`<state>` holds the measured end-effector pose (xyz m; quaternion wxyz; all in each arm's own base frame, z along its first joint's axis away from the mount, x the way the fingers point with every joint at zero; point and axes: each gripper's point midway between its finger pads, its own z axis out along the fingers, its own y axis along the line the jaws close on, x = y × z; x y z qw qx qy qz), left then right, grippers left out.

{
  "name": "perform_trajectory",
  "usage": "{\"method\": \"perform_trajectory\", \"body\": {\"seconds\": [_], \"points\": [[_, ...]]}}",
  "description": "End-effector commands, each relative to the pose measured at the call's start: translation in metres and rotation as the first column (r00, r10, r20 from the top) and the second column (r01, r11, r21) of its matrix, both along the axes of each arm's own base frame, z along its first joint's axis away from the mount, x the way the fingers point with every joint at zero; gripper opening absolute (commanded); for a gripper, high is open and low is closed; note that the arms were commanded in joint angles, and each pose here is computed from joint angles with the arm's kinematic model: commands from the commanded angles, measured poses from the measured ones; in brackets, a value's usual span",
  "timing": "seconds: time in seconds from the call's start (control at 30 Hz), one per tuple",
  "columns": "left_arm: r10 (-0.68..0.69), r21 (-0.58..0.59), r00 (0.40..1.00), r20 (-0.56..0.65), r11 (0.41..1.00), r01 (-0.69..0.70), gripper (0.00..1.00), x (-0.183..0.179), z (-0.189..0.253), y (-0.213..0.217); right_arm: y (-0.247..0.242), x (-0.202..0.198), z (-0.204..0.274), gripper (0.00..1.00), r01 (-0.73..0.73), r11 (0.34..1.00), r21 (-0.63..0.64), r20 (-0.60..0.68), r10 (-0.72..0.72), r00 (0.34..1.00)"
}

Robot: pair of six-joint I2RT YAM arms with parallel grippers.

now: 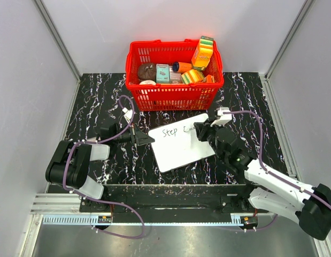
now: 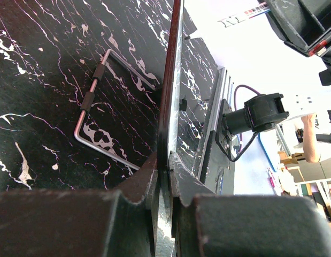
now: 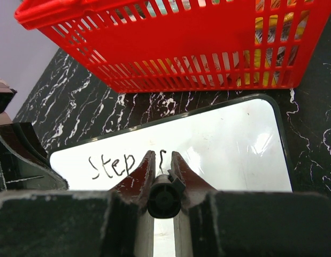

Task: Write a sentence on the whiteboard
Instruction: Write on the whiteboard with the whiteboard.

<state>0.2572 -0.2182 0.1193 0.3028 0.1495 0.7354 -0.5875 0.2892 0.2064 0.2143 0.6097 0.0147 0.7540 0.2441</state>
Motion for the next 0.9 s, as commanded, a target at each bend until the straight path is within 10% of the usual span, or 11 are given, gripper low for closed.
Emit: {"method": "perform_trajectory", "body": {"seconds": [0.0, 0.87], "points": [[-0.018, 0.018, 0.995, 0.101, 1.0, 0.016, 0.0, 0.007, 0.001, -0.003, -0.003, 0.001, 0.037, 0.0, 0.01, 0.997, 0.075, 0.075, -0.016, 0.997], [-0.02, 0.019, 0.994, 0.104, 1.0, 0.018, 0.0, 0.006, 0.001, -0.004, -0.002, 0.034, 0.04, 0.0, 0.105, 0.994, 0.018, 0.084, -0.107, 0.991]]}}
